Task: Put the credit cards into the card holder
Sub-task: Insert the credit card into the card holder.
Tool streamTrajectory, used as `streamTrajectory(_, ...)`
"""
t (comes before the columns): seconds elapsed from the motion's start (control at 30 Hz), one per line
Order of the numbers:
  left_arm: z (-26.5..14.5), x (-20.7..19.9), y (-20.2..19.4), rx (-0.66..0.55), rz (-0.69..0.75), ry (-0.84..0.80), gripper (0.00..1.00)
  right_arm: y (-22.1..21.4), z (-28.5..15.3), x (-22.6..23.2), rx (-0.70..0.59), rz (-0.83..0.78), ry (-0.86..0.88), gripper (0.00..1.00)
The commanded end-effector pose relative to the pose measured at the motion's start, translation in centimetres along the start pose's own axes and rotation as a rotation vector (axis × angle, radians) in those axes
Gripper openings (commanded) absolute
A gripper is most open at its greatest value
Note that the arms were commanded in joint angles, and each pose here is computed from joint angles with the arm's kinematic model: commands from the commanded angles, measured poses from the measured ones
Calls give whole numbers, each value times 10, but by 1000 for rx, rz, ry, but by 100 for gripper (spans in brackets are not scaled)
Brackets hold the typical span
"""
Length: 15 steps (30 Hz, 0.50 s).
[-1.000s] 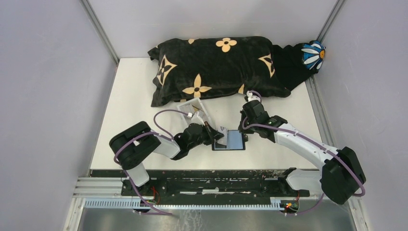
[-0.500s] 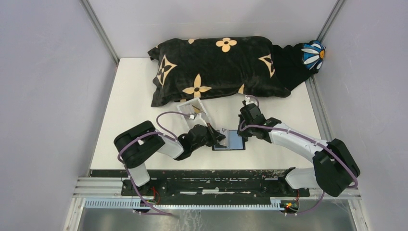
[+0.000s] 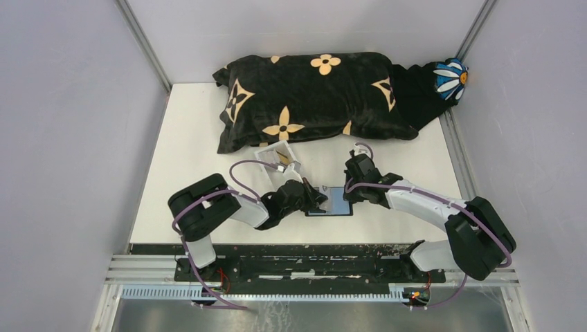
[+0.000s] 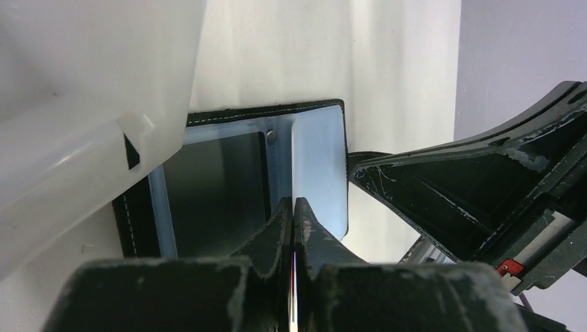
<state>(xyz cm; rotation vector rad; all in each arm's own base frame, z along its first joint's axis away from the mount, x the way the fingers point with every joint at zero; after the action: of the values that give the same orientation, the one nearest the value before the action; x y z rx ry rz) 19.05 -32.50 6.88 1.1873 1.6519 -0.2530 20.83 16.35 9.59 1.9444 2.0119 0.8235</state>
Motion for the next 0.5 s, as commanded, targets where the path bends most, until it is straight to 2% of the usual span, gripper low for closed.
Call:
streamTrajectory(0.0,-1,-7,4,-58,-31,22,3,4,2,0,-40,19,-1,1)
streamTrajectory(0.47,-5,-8,-2,-63,-23,41,3,-4,9,-9,-17,17,-49,1)
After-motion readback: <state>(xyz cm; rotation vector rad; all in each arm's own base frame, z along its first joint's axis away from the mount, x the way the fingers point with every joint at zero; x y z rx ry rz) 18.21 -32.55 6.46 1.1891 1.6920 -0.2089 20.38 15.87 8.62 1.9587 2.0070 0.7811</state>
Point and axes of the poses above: each gripper's point midway between its finger pads, its own z axis out along the fingers, its own x axis along the line the jaws close on, y = z × x, the point moved 7 cm from there along -z, back along the fingers, and after that the axes turned 4 degrees about -z, right-handed, at the moved point
